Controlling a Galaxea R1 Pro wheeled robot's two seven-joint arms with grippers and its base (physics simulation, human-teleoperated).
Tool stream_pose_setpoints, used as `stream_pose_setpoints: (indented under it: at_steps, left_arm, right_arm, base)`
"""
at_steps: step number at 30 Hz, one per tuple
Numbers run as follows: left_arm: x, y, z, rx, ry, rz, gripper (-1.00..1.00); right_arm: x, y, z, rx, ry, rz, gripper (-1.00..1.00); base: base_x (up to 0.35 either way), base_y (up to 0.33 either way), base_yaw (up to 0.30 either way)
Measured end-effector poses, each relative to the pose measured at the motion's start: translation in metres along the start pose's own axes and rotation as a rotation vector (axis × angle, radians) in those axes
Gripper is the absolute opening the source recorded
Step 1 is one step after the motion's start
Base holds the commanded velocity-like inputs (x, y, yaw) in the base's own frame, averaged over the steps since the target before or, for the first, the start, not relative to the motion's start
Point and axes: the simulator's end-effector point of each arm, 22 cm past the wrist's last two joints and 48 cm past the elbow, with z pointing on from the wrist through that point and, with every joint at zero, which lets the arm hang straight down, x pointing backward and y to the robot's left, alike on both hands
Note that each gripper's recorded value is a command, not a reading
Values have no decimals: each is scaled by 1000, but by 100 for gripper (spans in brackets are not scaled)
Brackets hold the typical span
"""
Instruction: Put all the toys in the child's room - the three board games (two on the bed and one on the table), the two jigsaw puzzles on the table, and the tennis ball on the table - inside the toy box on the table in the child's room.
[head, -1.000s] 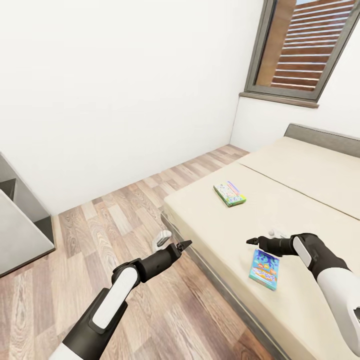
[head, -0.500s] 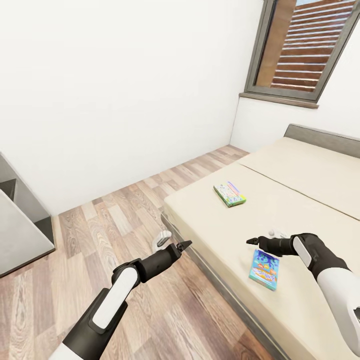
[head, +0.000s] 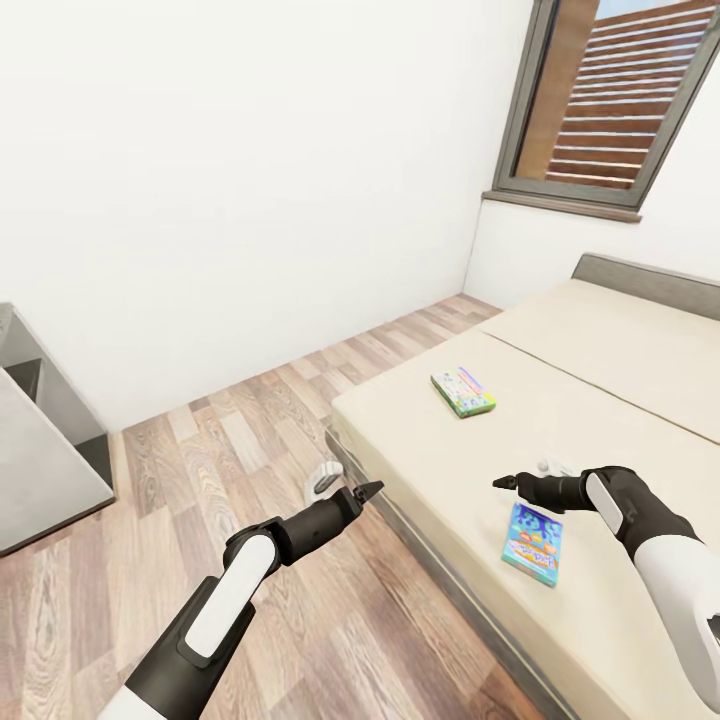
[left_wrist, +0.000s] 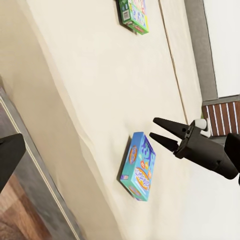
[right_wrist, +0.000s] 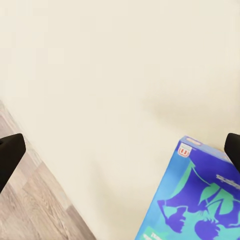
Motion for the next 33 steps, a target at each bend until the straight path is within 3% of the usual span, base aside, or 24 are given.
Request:
stream_pose_setpoints:
  at_steps: [33]
  left_arm:
    - [1,2,0,-5,2,-2,100]
  right_arm:
    - [-1,0,-2,2,-3,-1,100]
  base:
    - [0,0,4]
